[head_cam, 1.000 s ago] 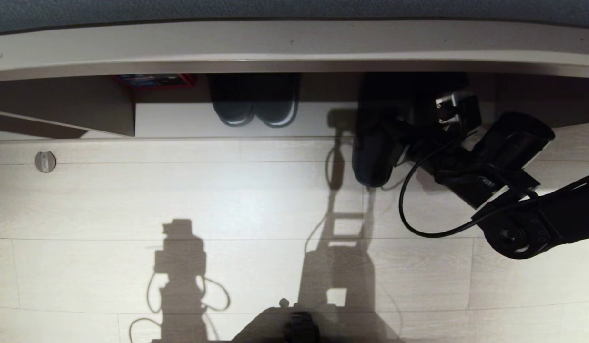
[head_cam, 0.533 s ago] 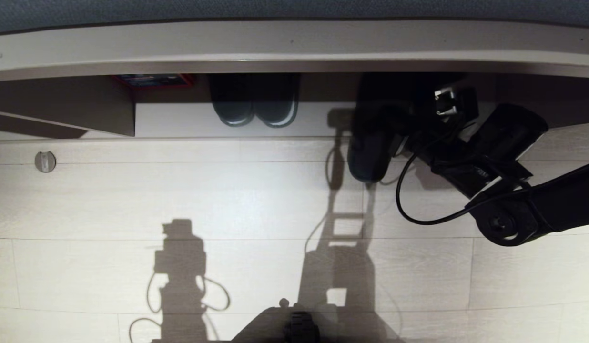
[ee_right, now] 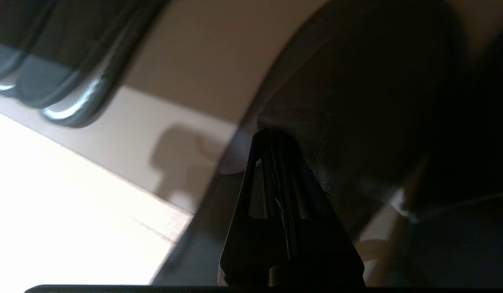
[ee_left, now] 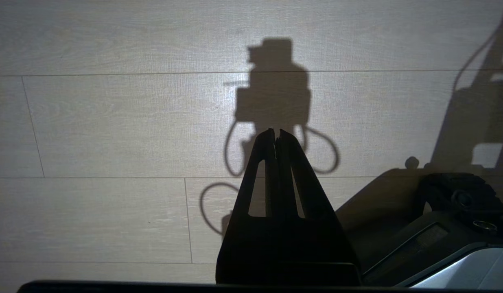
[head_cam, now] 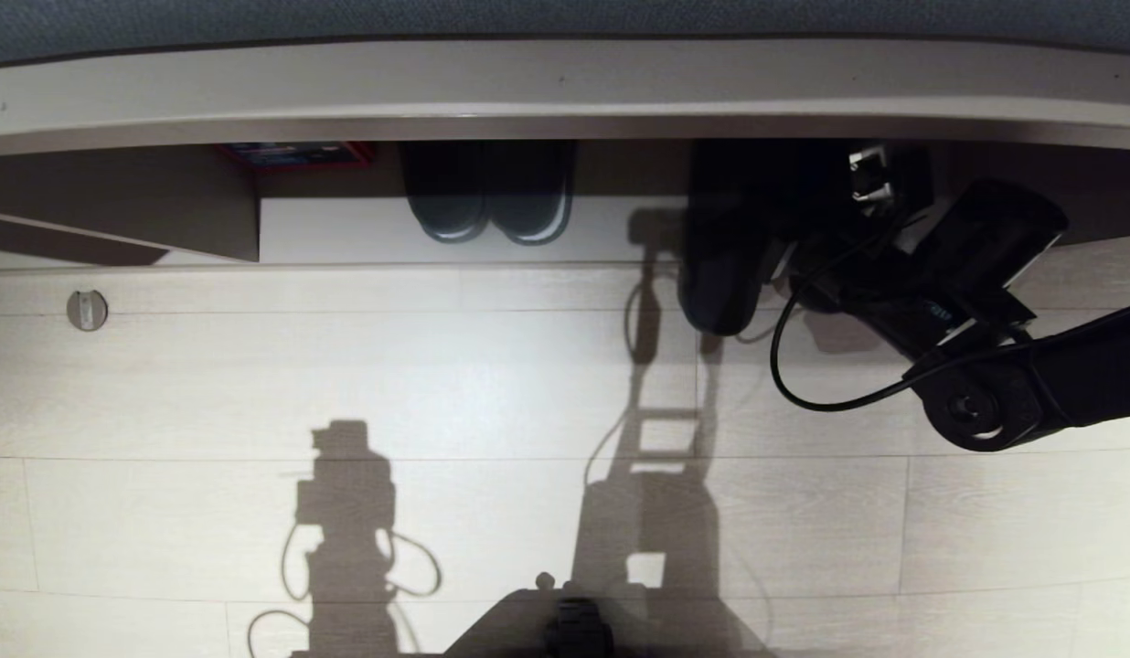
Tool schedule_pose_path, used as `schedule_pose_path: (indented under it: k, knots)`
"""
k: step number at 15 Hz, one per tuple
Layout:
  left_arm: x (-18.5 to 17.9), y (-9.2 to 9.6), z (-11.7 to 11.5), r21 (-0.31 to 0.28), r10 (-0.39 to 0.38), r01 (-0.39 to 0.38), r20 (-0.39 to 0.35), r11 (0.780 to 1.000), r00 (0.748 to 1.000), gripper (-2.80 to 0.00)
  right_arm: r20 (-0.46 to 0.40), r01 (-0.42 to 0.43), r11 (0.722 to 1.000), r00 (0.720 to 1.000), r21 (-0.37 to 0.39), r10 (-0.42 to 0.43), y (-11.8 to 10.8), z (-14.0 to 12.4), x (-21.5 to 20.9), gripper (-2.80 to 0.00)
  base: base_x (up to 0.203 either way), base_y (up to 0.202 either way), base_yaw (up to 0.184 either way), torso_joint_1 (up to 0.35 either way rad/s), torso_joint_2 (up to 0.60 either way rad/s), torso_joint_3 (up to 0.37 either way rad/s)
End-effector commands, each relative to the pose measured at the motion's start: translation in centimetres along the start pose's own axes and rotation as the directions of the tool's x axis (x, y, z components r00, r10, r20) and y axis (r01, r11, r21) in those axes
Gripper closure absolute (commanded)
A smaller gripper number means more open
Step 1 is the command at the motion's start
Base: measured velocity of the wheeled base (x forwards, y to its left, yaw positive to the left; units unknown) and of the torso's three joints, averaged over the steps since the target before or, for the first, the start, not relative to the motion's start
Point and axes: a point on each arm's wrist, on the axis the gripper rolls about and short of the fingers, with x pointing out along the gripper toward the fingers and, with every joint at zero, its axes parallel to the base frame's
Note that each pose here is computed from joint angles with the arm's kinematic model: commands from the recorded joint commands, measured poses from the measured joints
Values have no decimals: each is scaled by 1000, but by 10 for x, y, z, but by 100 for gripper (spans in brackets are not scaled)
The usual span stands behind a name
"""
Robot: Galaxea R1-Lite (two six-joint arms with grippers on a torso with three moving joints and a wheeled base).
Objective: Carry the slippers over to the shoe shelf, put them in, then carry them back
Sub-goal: Pick up the slippers in the shoe cabinet
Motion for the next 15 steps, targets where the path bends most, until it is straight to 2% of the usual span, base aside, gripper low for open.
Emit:
schedule_pose_path:
  k: [1, 9, 15]
  knots:
    - [0, 0, 0, 0, 1, -1, 0, 1000, 1000, 0, 17, 8, 1000, 1000, -9, -7, -4, 3, 1, 0, 0, 0, 0, 0, 0, 0]
    - [0, 0, 0, 1, 0, 0, 0, 1000, 1000, 0, 30, 48, 998, 998, -32, -47, -24, 10, 9, 0, 0, 0, 0, 0, 0, 0]
    - [0, 0, 0, 1, 0, 0, 0, 1000, 1000, 0, 35, 50, 998, 998, -33, -48, -24, 13, 6, 0, 0, 0, 0, 0, 0, 0]
